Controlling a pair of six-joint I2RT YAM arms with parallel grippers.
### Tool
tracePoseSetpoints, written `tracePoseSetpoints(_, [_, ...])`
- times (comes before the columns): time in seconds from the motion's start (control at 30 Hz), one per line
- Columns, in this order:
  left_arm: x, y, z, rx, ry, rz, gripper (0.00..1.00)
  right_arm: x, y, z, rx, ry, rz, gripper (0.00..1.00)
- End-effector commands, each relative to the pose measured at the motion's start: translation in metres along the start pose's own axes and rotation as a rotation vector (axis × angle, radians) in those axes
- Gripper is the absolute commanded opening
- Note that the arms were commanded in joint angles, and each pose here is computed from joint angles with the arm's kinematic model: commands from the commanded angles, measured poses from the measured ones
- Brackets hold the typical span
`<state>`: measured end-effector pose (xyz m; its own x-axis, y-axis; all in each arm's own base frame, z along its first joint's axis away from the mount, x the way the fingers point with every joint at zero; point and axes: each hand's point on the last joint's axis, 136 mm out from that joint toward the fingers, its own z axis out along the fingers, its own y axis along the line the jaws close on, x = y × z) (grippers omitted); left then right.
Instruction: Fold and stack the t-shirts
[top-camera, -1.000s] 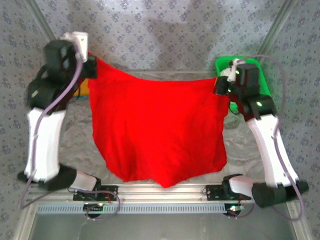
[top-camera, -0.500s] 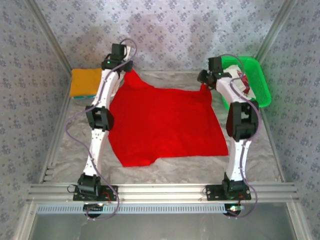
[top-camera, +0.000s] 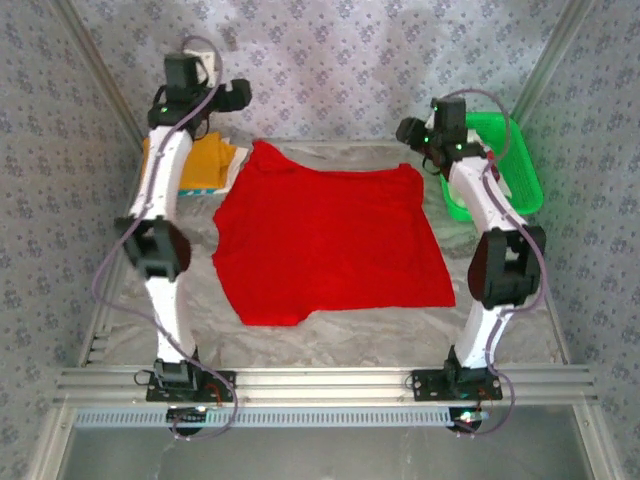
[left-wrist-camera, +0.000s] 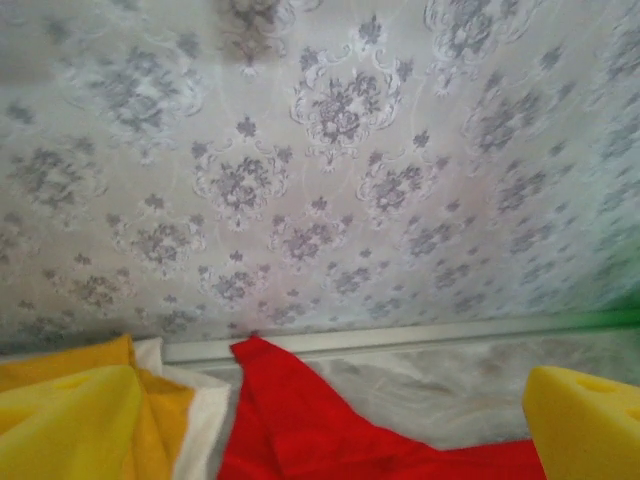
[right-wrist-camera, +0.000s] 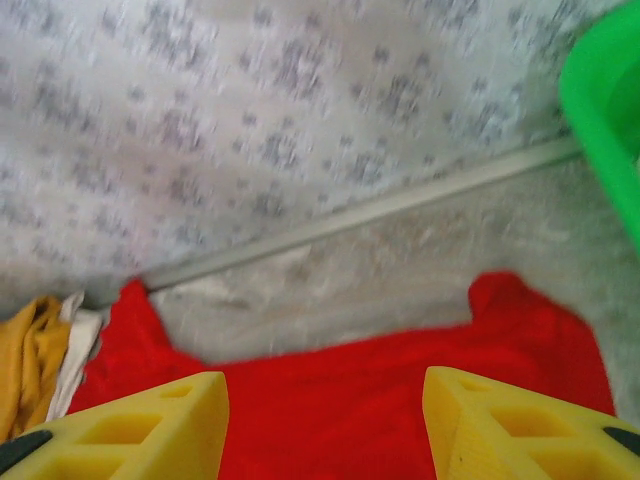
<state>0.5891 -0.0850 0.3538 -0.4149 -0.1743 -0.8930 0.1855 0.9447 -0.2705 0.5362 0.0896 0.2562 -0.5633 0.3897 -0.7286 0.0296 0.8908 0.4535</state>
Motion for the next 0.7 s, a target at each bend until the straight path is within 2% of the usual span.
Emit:
tracePoseSetpoints(0.0, [0.076, 0.032, -0.014, -0.004, 0.0, -0.232, 0.98, 0.052, -0.012, -0.002, 0.031, 0.093, -0.038, 0.54])
tracePoseSetpoints(0.1, [0.162, 0.039, -0.056, -0.186, 0.227, -0.157, 0.98, 0.084, -0.023, -0.017, 0.079, 0.17, -0.083, 0.52])
tracePoseSetpoints(0.17, [0.208, 0.034, -0.079, -0.22, 0.376, -0.141, 0.98, 0.1, -0.028, -0.026, 0.08, 0.201, -0.092, 0.46])
tracePoseSetpoints(0.23, [0.241, 0.028, -0.098, -0.217, 0.455, -0.17, 0.93, 0.116, -0.032, -0.028, 0.067, 0.229, -0.079, 0.39])
tracePoseSetpoints(0.33, [0.281, 0.019, -0.111, -0.207, 0.488, -0.181, 0.88, 0.137, -0.052, -0.018, 0.117, 0.277, -0.023, 0.34])
tracePoseSetpoints(0.37, [0.294, 0.019, -0.111, -0.21, 0.504, -0.2, 0.87, 0.139, -0.057, -0.009, 0.122, 0.281, 0.001, 0.27])
tracePoseSetpoints(0.47, [0.317, 0.009, -0.098, -0.171, 0.551, -0.268, 0.82, 0.127, -0.06, 0.024, 0.132, 0.273, 0.017, 0.14])
tracePoseSetpoints(0.57, [0.331, -0.009, -0.088, -0.145, 0.592, -0.248, 0.81, 0.115, -0.073, 0.06, 0.219, 0.287, 0.025, 0.07])
tracePoseSetpoints(0.67, [0.357, -0.005, -0.085, -0.185, 0.622, -0.266, 0.81, 0.11, -0.094, 0.093, 0.304, 0.272, 0.11, 0.05])
